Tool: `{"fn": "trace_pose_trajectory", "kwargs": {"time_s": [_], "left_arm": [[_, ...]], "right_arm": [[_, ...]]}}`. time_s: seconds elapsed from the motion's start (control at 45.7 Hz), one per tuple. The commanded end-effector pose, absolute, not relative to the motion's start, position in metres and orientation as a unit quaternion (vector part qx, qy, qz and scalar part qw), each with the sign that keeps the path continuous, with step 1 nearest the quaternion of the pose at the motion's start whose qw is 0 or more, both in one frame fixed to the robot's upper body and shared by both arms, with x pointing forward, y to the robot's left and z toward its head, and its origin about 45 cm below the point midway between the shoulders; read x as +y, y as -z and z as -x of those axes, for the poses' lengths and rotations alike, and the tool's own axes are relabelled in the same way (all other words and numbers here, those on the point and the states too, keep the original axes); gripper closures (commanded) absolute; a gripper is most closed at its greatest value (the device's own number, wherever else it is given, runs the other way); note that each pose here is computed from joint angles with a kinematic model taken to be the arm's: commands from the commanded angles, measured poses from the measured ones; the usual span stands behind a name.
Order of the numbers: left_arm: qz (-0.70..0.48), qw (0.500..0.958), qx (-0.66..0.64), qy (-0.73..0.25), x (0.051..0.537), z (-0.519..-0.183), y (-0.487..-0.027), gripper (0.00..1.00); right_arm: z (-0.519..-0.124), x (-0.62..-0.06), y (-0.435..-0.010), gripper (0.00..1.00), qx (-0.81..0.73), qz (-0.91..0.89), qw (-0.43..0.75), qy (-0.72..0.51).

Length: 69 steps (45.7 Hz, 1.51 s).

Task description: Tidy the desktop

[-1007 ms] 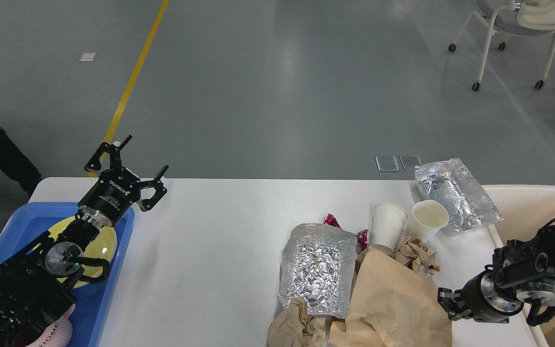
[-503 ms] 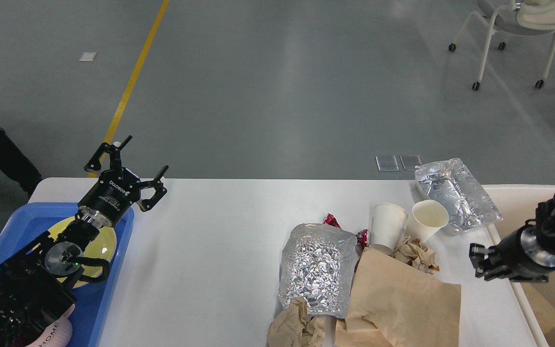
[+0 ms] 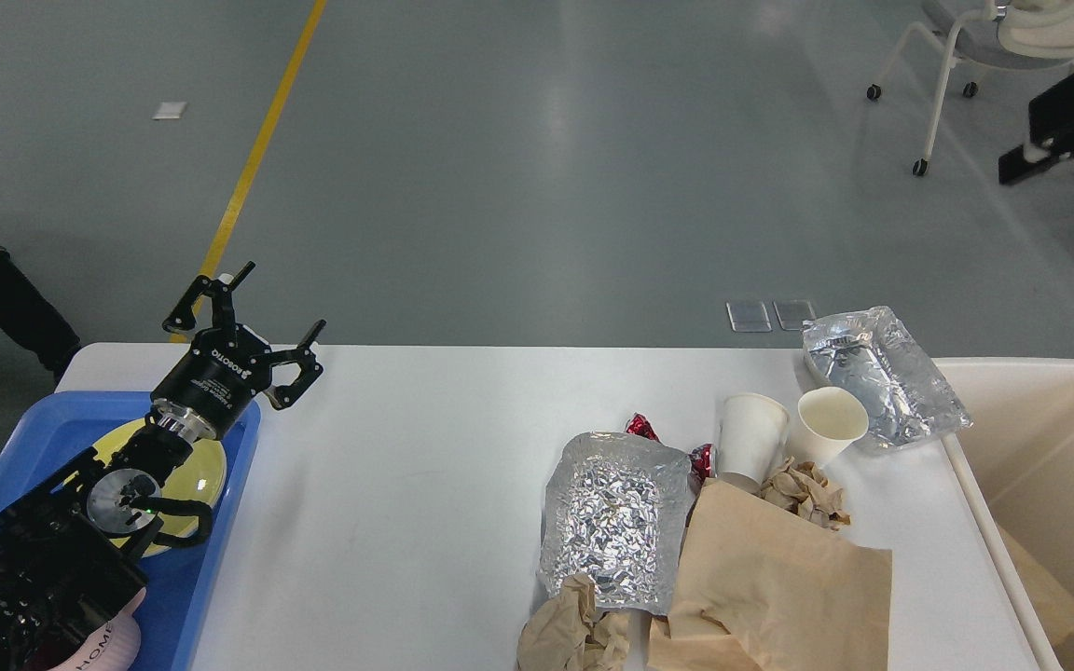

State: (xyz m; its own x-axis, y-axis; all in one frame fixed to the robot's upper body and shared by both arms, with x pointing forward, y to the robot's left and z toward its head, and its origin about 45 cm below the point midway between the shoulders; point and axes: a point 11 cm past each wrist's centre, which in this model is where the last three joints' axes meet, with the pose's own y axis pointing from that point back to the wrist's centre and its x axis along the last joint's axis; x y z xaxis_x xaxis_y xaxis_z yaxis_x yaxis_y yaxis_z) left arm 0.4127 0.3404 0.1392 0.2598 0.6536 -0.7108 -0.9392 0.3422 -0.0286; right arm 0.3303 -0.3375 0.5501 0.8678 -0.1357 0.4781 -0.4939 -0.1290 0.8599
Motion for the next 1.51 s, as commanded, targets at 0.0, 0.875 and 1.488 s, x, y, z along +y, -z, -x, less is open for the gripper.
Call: {"fn": "trace_pose_trajectory", "kwargs": {"time_s": [0.0,0.875,1.488], "left_arm": [[0.232,0.759,0.308,-0.525,0.340,-0.413,-0.139,0.00],[0.232,0.759,0.308,-0.525,0.340,-0.413,-0.139,0.00],[0.232,0.759,0.308,-0.525,0.340,-0.413,-0.139,0.00]], "right_arm": [[-0.327,-0.339,-0.558,0.00,-0.222,-0.734,0.625,-0.149],[-0.220,-0.357,-0.199,0.00,-0.065,-0.747,0.639,0.172],[-0.212,-0.356,-0.070,0.00,-0.142,-0.733,0.647,0.156]]}}
